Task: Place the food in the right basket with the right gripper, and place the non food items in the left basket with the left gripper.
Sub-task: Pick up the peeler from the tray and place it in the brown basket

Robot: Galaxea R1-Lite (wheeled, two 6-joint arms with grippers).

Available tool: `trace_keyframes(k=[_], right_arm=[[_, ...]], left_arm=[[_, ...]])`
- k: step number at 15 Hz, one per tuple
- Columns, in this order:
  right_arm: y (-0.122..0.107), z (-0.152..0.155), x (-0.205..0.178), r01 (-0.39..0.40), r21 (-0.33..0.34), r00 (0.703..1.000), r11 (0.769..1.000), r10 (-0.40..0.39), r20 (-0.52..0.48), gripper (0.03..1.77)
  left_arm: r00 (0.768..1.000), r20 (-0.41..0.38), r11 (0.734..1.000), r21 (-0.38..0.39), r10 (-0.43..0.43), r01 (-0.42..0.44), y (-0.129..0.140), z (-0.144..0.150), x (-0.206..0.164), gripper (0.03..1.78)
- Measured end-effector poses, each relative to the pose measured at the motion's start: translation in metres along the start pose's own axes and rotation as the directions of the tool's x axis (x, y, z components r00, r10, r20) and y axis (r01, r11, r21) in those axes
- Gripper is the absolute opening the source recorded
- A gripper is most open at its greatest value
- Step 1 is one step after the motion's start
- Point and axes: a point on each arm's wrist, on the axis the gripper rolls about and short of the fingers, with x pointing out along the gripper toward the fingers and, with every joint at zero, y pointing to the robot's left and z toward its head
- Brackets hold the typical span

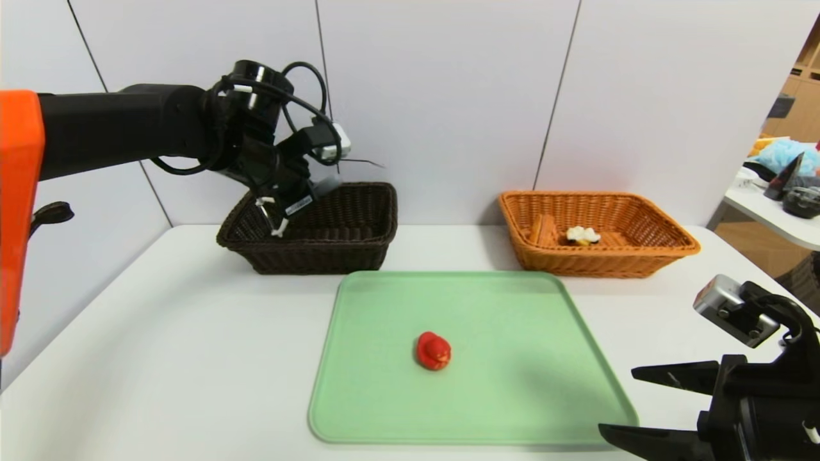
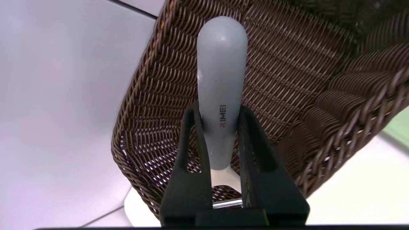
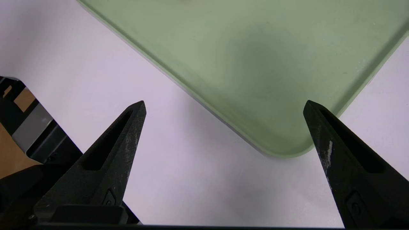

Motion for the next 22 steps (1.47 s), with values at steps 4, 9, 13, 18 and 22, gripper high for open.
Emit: trace_keyframes(k=[4, 9, 13, 18, 22], right_arm=[[-0.001, -0.003, -0.001, 0.006, 0.007, 1.000, 1.000, -0.006, -0.004, 1.70], [-0.003, -0.004, -0.001, 0.018, 0.015, 1.000, 1.000, -0.018, -0.002, 1.70], [-0.005, -0.004, -0.001, 0.026, 0.024, 1.000, 0.999, -0.025, -0.006, 1.70], [-0.005, -0.005, -0.001, 0.027, 0.026, 1.000, 0.999, -0.027, -0.009, 1.70], [-0.005, -0.005, -0.001, 0.028, 0.026, 1.000, 0.999, -0.028, -0.009, 1.70]], left_arm=[[1.000, 0.019, 0.996, 0.089, -0.004, 0.002, 0.003, -0.008, 0.020, 0.28], [0.998, 0.058, 0.992, 0.124, -0.003, -0.004, 0.002, -0.016, 0.050, 0.28], [0.996, 0.075, 0.992, 0.120, -0.044, 0.035, -0.005, -0.021, 0.068, 0.28], [0.996, 0.063, 0.994, 0.091, -0.060, 0.055, -0.008, -0.024, 0.076, 0.28], [0.996, 0.065, 0.997, 0.045, -0.061, 0.058, -0.009, -0.023, 0.076, 0.28]])
